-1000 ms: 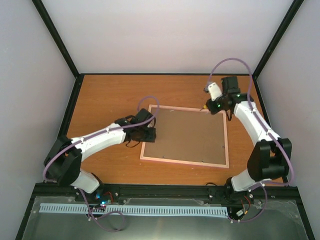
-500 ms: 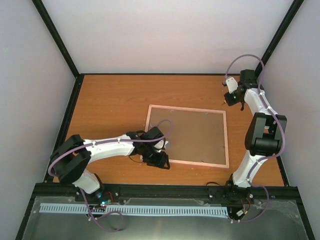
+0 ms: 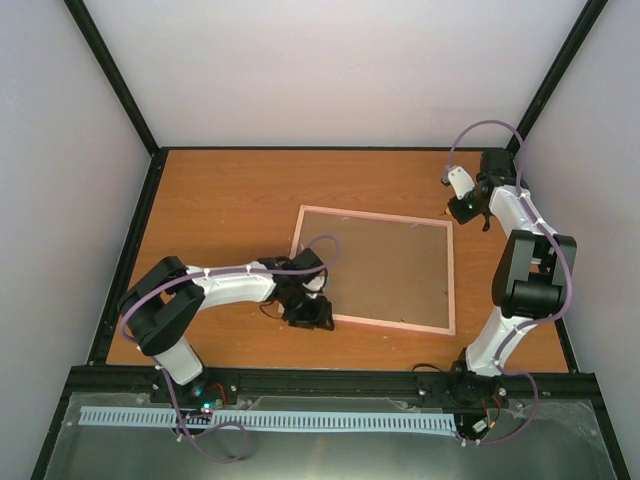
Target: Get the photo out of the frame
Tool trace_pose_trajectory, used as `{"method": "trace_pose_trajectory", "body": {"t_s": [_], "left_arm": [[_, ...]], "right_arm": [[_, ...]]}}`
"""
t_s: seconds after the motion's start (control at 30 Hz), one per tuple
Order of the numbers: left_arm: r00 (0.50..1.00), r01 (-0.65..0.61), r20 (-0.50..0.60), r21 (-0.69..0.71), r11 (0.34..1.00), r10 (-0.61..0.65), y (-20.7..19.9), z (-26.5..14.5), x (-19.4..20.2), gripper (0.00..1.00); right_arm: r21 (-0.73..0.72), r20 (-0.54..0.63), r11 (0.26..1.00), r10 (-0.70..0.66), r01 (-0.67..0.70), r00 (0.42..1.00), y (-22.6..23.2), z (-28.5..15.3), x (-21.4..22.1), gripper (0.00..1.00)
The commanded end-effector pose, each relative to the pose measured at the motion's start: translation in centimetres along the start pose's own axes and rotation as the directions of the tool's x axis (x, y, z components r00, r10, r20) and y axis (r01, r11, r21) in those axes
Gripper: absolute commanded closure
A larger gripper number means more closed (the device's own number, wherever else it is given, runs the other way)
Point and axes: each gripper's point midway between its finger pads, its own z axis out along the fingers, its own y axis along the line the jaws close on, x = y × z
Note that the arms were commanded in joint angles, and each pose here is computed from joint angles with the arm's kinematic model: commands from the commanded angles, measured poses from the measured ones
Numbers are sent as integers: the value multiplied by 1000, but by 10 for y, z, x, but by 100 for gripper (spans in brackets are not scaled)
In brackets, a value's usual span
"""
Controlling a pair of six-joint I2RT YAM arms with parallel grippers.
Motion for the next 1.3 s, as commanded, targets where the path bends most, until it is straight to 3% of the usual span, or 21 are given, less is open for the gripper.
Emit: {"method": "trace_pose_trajectory", "body": {"t_s": [0.0, 0.47, 0.63, 0.87, 0.97, 1.03, 1.27], "left_arm": [[981, 111, 163, -20, 994, -106, 23, -25, -43, 42], [853, 352, 430, -51, 935, -297, 107, -75, -138, 41], [826, 365, 487, -79, 928, -284, 121, -84, -169, 41], [828, 318, 515, -105, 942, -222, 118, -88, -204, 43], [826, 302, 528, -123, 945, -196, 118, -92, -211, 44], [806, 363, 557, -196, 911, -202, 130, -106, -206, 43], [822, 377, 522, -196, 905, -229, 125, -105, -159, 44]], "right_arm": [[-73, -62, 997, -24, 20, 998, 29, -8, 29, 97], [-283, -45, 956, -92, 75, 995, 118, -64, 62, 97], [-354, -36, 926, -151, 128, 988, 157, -84, 77, 97], [-461, -24, 875, -181, 150, 983, 196, -110, 86, 97], [-473, -10, 869, -172, 147, 985, 197, -118, 80, 97], [-443, -10, 883, -178, 156, 984, 188, -125, 72, 97], [-368, 51, 914, -162, 170, 985, 166, -148, 35, 97]]}}
